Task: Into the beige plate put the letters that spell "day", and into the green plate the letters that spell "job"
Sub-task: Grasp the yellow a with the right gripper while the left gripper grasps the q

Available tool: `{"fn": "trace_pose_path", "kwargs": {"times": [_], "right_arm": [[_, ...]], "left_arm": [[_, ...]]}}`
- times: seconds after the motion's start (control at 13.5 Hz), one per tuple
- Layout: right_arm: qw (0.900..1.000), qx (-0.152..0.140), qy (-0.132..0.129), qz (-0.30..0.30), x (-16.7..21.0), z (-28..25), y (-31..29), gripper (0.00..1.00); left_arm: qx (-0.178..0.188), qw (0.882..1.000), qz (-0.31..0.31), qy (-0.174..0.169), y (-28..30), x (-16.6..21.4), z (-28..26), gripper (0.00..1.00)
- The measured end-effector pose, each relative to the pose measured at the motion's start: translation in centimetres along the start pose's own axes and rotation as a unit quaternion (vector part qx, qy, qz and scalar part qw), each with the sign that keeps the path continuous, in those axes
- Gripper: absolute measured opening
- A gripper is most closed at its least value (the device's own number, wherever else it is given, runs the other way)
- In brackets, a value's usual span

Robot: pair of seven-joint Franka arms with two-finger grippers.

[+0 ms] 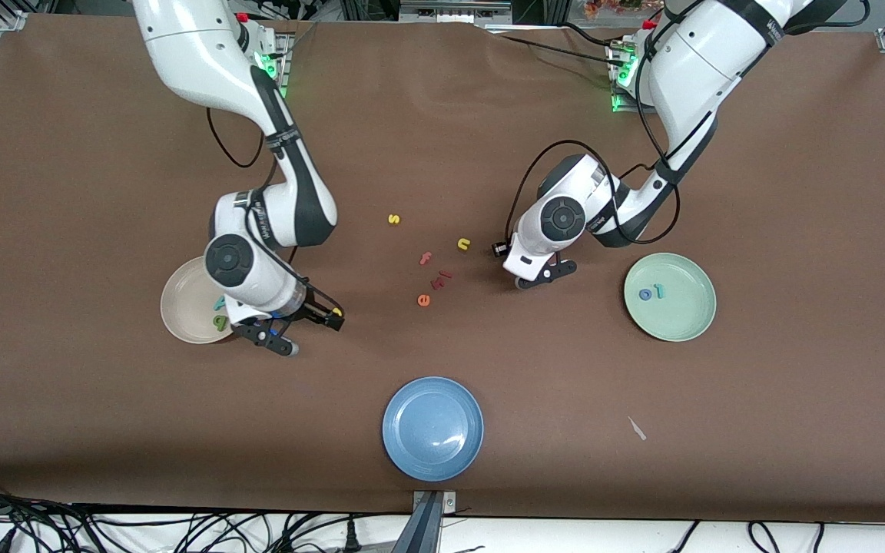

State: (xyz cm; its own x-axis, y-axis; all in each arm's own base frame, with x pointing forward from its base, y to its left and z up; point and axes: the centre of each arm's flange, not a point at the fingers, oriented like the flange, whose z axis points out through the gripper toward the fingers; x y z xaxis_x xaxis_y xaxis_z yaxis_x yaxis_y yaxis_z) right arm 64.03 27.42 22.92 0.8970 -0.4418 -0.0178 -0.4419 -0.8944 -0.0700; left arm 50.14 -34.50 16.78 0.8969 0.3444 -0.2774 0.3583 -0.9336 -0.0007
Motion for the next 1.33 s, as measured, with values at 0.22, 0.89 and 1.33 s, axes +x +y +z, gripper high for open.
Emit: {"fn": "trace_pose_path", "kwargs": {"times": [0.22, 0.89, 1.33], "right_arm": [[0.999, 0.003, -0.001, 0.033, -1.0, 2.0, -0.7, 1.00], [0.999, 0.002, -0.016, 0.052, -1.7, 4.3, -0.4, 0.95], [0.998, -0.004, -0.019, 0.053, -1.7, 5.1, 0.0, 0.71]], "left_arm": [[-0.001, 1.000, -0.001, 0.001, 0.0, 0.1, -0.1, 0.30], [-0.002, 1.000, -0.004, 0.002, -0.2, 0.4, -0.3, 0.09], [-0.006, 1.000, -0.011, 0.006, -0.5, 1.3, -1.0, 0.09]]}}
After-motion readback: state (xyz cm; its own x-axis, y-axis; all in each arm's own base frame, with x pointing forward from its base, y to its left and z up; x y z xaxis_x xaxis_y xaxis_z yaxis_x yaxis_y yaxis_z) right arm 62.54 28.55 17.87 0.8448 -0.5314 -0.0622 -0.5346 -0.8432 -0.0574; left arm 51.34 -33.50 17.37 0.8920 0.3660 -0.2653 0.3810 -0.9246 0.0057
